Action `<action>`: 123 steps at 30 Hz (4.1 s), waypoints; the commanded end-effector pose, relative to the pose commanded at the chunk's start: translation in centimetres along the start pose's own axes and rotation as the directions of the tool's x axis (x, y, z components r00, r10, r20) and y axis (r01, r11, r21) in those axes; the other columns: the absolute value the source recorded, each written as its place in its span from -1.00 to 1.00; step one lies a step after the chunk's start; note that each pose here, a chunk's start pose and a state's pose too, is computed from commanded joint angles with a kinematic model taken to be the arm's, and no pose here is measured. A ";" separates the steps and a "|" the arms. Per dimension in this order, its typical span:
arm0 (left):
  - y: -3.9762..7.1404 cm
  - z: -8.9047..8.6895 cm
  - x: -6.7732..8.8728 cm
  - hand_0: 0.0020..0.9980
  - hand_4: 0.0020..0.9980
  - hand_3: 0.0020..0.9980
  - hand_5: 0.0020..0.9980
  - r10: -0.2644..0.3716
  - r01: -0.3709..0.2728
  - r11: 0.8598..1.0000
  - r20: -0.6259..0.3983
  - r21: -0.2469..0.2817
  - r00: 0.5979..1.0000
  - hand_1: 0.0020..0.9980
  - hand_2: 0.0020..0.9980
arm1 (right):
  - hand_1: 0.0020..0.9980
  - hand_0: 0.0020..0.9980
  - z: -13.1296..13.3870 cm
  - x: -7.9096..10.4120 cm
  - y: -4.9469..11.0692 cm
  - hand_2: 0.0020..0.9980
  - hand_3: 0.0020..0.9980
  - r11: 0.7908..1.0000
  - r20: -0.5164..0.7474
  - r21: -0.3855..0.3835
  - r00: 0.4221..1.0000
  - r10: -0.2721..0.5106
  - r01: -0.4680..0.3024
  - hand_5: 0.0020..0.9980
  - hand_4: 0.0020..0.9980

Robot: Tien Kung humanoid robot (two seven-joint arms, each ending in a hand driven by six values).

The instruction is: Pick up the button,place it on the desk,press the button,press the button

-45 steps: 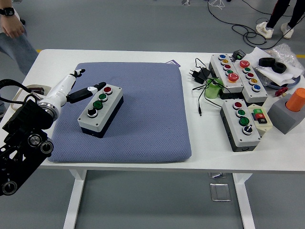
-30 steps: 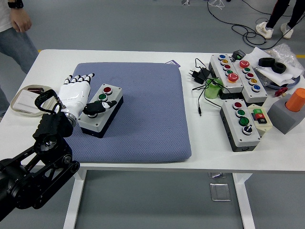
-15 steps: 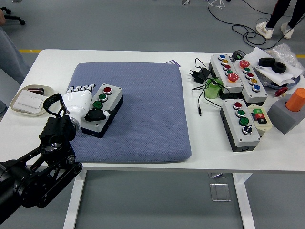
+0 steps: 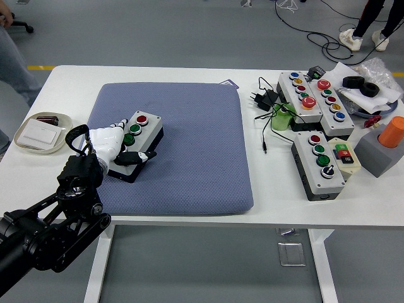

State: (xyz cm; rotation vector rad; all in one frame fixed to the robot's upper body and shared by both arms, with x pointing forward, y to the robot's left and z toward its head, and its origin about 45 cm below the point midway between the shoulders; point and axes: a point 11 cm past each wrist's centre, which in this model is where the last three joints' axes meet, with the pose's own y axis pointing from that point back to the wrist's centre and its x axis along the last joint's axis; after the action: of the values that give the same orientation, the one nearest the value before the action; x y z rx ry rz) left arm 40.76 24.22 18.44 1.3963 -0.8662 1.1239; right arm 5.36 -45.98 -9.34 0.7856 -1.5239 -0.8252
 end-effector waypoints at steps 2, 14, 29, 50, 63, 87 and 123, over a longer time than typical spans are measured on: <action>0.0 0.0 0.2 -0.26 1.00 0.96 0.40 0.002 -0.002 1.000 0.010 0.001 1.000 0.22 0.53 | -0.05 0.26 0.0 0.0 0.0 0.08 0.16 1.000 -0.001 0.001 1.000 0.001 -0.001 -0.96 -0.44; -0.1 -0.1 1.4 -0.41 0.98 0.31 -0.04 0.030 -0.030 1.000 0.053 -0.004 0.998 -0.10 -0.02 | -0.05 0.26 -0.3 0.0 0.0 0.08 0.16 1.000 0.003 0.003 1.000 0.000 0.000 -0.96 -0.44; -0.2 1.8 2.1 -0.19 0.41 -0.24 -0.90 0.082 -0.057 0.963 0.086 -0.263 0.993 -0.21 -0.27 | -0.05 0.26 -0.4 0.0 0.0 0.08 0.16 1.000 0.004 0.005 1.000 0.001 -0.001 -0.96 -0.44; 2.2 5.9 3.8 -0.13 0.38 -0.29 -1.00 0.177 -0.010 0.698 0.159 -0.716 0.971 -0.22 -0.29 | -0.05 0.26 -0.4 -0.1 0.1 0.08 0.16 1.000 0.007 0.004 1.000 0.000 0.000 -0.96 -0.44; 1.5 5.9 4.8 -0.12 0.31 -0.32 -1.00 0.252 -0.058 0.668 0.152 -0.742 0.956 -0.22 -0.31 | -0.05 0.26 -0.3 -0.1 0.1 0.08 0.16 1.000 0.001 0.002 1.000 -0.002 0.002 -0.96 -0.44; -0.5 3.8 3.2 0.08 0.13 -0.11 -1.00 0.245 -0.014 0.704 0.224 -0.710 0.943 0.07 -0.10 | -0.05 0.26 0.1 -0.2 0.0 0.08 0.16 1.000 -0.010 -0.007 1.000 -0.004 0.004 -0.96 -0.44; 4.7 4.2 11.5 0.19 0.57 0.75 -0.61 0.338 -0.270 0.690 -0.031 -0.672 0.941 0.30 0.51 | -0.05 0.26 -0.1 -0.2 0.1 0.08 0.16 1.000 0.000 -0.001 1.000 -0.004 0.004 -0.96 -0.44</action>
State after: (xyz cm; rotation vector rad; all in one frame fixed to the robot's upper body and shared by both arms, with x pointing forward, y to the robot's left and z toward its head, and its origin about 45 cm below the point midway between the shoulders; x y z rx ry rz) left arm 40.26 20.40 31.02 0.7095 -1.4469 0.8449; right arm 5.52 -45.78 -9.40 0.7884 -1.5220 -0.8283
